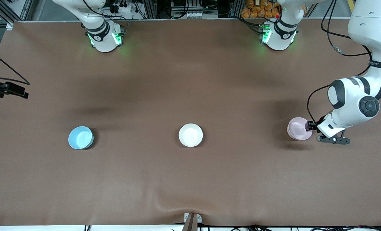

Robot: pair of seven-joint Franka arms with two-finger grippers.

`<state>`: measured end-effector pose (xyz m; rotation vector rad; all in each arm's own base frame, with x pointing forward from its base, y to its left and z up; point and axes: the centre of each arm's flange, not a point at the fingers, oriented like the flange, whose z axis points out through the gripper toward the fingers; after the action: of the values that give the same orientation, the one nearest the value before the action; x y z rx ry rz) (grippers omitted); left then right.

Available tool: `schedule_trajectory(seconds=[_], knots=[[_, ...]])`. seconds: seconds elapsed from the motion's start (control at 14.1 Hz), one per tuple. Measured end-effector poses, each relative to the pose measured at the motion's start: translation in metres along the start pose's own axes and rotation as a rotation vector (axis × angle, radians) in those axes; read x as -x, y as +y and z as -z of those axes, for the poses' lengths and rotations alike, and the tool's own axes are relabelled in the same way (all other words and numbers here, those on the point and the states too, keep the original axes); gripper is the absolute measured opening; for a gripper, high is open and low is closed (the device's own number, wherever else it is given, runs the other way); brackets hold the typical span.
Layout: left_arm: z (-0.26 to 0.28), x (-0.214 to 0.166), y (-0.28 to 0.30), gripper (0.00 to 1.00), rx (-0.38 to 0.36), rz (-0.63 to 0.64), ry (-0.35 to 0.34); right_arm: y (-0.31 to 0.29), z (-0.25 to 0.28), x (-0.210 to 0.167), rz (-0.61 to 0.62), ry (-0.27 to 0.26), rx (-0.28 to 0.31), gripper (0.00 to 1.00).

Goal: Stack pink and blue bowls on white bowl
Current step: 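Grasp the pink bowl with the left gripper while the right gripper reaches the blue bowl, then carry the pink bowl with the left gripper onto the white bowl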

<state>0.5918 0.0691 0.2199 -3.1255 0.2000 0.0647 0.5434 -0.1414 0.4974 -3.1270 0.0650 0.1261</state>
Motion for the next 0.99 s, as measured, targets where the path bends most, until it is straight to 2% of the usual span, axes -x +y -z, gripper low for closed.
schedule_trajectory(seconds=[0.28, 0.35, 0.64, 0.99], knots=[[-0.004, 0.002, -0.005, 0.07, 0.002, 0.006, -0.003, -0.014, -0.075, -0.027, 0.038, -0.036, -0.012, 1.0], [-0.002, 0.001, -0.003, 0.02, 0.007, 0.009, 0.001, -0.026, -0.094, -0.035, 0.05, -0.052, -0.03, 1.0], [0.005, -0.001, 0.0, 0.02, 0.05, 0.049, -0.002, -0.051, -0.157, -0.059, 0.076, -0.082, -0.047, 1.0], [0.062, -0.033, 0.049, 0.02, 0.23, 0.103, -0.003, -0.046, -0.19, -0.073, 0.066, -0.053, -0.037, 1.0]])
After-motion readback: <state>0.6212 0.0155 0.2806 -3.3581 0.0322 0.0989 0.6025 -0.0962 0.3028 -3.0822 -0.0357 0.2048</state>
